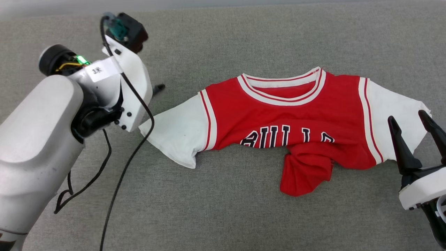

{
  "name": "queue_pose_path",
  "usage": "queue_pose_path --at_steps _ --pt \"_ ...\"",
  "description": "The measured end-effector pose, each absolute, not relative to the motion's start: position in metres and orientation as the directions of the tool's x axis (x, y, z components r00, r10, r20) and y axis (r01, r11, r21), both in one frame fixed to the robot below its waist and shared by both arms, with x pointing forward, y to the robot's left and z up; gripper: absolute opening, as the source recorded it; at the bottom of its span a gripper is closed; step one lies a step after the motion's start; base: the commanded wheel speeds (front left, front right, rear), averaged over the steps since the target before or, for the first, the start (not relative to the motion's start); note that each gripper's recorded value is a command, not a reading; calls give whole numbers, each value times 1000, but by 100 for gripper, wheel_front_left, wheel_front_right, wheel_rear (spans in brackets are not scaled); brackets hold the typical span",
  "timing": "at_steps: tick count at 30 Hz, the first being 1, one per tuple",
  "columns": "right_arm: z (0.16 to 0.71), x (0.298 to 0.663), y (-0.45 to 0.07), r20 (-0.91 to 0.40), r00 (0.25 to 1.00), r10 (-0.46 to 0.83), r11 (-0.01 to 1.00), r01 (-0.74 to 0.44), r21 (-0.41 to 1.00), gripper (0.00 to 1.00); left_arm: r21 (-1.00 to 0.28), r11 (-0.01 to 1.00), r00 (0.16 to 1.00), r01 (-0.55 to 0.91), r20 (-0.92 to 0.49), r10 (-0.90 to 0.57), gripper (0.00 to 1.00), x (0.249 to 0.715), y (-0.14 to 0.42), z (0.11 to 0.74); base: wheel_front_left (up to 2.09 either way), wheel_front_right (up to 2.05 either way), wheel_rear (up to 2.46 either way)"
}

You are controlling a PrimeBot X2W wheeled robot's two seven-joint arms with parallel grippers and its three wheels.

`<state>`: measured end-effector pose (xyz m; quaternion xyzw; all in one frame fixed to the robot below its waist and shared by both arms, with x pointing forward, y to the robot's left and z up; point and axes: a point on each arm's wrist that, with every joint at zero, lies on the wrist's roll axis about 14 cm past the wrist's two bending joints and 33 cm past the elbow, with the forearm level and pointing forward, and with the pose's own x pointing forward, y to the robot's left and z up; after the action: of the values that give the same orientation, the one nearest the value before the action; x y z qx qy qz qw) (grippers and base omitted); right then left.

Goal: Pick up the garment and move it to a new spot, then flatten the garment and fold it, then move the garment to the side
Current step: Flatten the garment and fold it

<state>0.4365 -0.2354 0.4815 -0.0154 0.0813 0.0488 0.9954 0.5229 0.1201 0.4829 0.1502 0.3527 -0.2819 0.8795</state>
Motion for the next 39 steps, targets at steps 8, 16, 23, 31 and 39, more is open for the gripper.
queue_pose_path --at_steps 8,16,23,31,39 --pt "471 444 -236 -193 976 98 994 -104 -20 100 -26 773 381 634 -859 -342 100 502 124 433 0 0 0" --pt "459 448 -235 -218 971 102 994 -106 -9 100 -65 763 211 644 -943 -258 100 477 137 385 0 0 0" --pt "455 450 -237 -223 970 97 995 -100 -4 100 -71 751 152 656 -963 -224 59 470 141 370 0 0 0" --pt "472 452 -245 -185 979 88 995 -95 -26 100 -41 771 285 635 -916 -284 0 481 145 385 0 0 0" --pt "528 467 -266 -91 992 84 984 -97 -147 100 33 846 508 531 -812 -288 0 504 185 429 0 0 0"
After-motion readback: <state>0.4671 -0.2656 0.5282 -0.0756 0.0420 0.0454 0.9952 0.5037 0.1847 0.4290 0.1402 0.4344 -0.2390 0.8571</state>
